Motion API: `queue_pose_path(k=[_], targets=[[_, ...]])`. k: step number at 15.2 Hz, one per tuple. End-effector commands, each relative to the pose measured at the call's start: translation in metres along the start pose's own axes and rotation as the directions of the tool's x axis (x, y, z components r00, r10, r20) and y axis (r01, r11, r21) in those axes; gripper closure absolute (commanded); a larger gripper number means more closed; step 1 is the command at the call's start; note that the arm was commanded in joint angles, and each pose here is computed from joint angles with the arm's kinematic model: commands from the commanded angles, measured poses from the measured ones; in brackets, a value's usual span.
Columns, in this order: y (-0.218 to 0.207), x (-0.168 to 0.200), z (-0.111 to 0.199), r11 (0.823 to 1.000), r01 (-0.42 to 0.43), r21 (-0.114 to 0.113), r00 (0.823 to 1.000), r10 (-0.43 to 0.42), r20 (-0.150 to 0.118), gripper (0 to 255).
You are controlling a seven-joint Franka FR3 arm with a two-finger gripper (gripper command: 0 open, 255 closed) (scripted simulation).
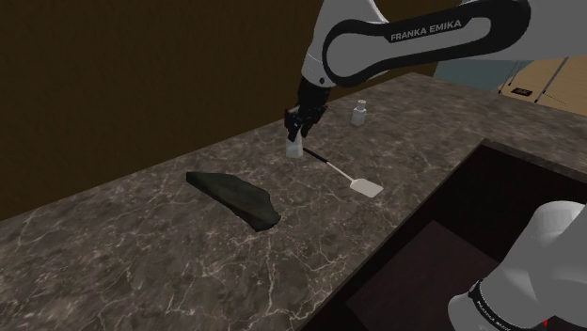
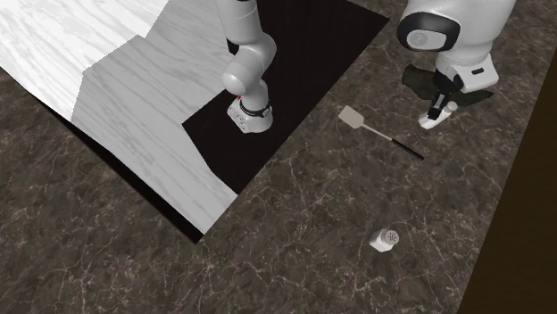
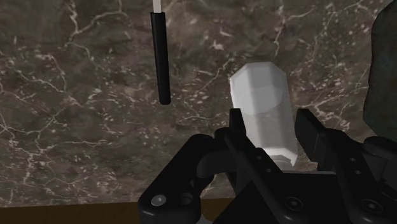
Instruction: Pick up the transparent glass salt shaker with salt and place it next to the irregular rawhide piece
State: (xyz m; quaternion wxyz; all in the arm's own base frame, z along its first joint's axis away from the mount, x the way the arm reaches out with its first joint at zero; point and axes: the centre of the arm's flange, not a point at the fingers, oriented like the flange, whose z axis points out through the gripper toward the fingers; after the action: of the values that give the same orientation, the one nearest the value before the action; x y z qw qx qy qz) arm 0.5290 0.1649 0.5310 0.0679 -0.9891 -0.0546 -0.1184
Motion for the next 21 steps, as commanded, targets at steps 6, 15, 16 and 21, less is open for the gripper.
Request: queue_pose_path(k=[6,15,16,21], targets=[[0.005,-0.009,0.036,1.0,0.0,0.0,1.0,0.0,-0.001,255],[0.005,-0.009,0.037,1.0,0.0,0.0,1.0,0.0,-0.001,0],[0.005,-0.009,0.037,1.0,0.0,0.0,1.0,0.0,-0.001,0],[0.005,-0.009,0.024,1.0,0.0,0.0,1.0,0.0,-0.001,0]])
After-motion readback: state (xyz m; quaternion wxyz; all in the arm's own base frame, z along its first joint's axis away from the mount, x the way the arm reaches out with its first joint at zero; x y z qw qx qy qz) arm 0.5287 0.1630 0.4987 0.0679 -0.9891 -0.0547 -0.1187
